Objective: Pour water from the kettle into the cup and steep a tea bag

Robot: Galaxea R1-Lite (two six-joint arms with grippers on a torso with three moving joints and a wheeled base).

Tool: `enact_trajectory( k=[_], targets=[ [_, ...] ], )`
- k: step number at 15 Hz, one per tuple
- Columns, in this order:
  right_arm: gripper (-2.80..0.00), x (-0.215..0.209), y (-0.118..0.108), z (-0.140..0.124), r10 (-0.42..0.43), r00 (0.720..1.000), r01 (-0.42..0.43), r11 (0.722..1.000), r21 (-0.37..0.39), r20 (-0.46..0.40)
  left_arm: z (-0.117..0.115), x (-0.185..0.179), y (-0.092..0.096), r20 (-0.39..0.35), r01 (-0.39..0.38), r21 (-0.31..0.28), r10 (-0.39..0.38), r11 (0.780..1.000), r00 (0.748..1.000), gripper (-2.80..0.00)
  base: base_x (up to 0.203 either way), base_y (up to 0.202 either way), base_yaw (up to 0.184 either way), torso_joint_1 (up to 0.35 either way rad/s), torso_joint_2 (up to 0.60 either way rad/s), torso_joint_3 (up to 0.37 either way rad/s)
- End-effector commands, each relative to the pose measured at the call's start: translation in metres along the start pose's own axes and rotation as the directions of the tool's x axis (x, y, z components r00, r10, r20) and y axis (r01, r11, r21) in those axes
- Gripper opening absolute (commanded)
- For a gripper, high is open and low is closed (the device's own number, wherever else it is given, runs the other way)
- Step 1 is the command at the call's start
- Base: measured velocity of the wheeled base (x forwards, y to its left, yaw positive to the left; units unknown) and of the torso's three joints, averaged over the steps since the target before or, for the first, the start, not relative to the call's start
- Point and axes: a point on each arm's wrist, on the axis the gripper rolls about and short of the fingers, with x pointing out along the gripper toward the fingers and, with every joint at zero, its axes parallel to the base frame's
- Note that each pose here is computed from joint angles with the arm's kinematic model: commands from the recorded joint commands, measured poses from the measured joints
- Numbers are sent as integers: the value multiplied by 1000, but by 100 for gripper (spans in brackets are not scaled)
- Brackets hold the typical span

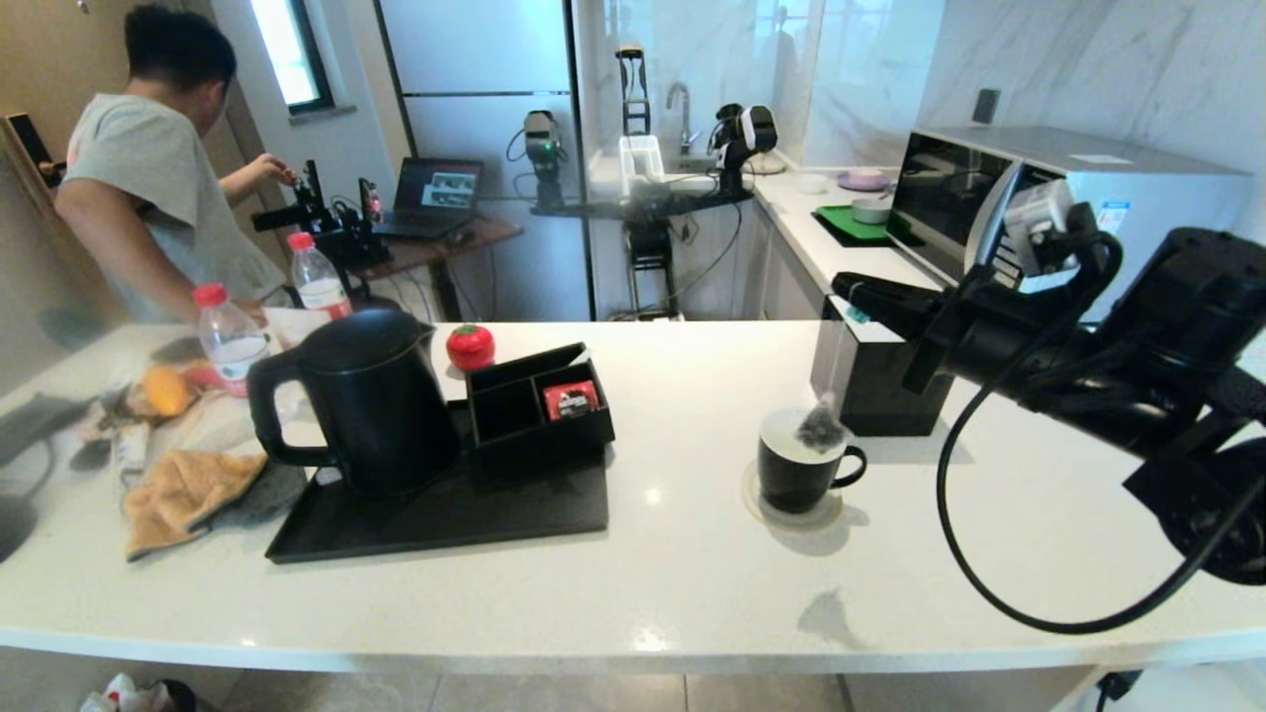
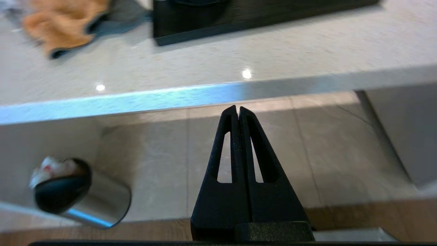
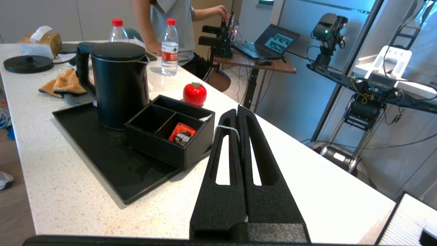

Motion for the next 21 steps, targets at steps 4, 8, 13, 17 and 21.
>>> enact_trajectory(
  k=[4, 8, 13, 17, 21],
  targets=[
    [-280, 9, -9, -29, -9, 1000, 9, 1000, 0, -8, -2, -6, -1, 76, -59, -20, 60, 998, 995, -280, 0, 0, 0, 0, 0, 0],
    [-280, 11, -17, -47, -29, 1000, 29, 999, -17, 11, -7, -16, -2, 228, -46, -8, 47, 999, 972, -280, 0, 0, 0, 0, 0, 0],
    [-280, 10, -15, -66, -29, 1000, 29, 999, -13, 5, -9, -19, -2, 264, -42, -2, 41, 999, 964, -280, 0, 0, 0, 0, 0, 0],
    [-280, 0, -11, -90, -36, 998, 36, 999, 10, -53, -9, -19, -2, 264, -42, -2, 41, 999, 964, -280, 0, 0, 0, 0, 0, 0],
    [-280, -9, -6, -106, -36, 993, 40, 999, 36, -108, -9, -19, -2, 264, -42, -2, 41, 999, 964, -280, 0, 0, 0, 0, 0, 0]
  ],
)
